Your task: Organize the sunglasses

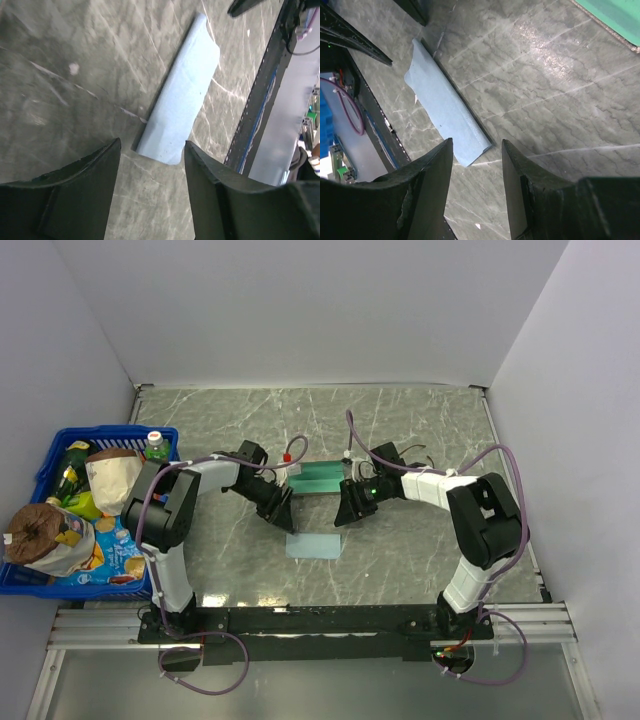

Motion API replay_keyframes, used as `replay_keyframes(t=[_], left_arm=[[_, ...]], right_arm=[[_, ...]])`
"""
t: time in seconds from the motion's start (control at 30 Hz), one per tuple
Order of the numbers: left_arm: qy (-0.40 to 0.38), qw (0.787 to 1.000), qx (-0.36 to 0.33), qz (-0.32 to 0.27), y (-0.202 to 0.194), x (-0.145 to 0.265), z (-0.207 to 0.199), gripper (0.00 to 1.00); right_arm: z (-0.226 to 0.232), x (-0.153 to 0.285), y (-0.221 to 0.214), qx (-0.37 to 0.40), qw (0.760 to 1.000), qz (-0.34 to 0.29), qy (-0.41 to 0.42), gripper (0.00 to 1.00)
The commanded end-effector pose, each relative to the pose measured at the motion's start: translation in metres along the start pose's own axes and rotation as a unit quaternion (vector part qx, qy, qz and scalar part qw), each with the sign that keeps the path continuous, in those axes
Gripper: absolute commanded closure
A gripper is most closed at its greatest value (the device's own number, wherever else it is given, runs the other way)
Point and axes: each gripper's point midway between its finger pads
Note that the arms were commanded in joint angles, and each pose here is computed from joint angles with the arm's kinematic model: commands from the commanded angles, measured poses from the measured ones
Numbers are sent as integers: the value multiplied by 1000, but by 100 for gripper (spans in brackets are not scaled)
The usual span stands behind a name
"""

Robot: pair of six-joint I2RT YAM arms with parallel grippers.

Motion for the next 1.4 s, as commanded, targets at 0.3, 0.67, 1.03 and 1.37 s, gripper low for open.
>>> replay_keyframes(t=[0.3, 0.67, 1.03, 1.37], left_arm=[[-6, 999, 3, 39, -23, -3, 2, 43], [-19, 999, 15, 37, -19, -6, 3, 46], [-19, 999, 18, 43, -24, -7, 2, 56], [-12, 999, 27, 39, -22, -9, 5, 62]], right_arm=[[7, 1, 12, 9, 1000, -10, 13, 50], [7, 0, 11, 7, 1000, -7, 18, 52], [3, -3, 9, -2, 1000, -2, 10, 53], [2, -8, 7, -5, 1000, 5, 4, 55]])
Point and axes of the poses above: each gripper's point midway between its finger pads, its own x axis back along the fingers, its own z axis along the line the jaws close on, y = z × x, and after that the axes turned 5 degrees about -x, right-handed
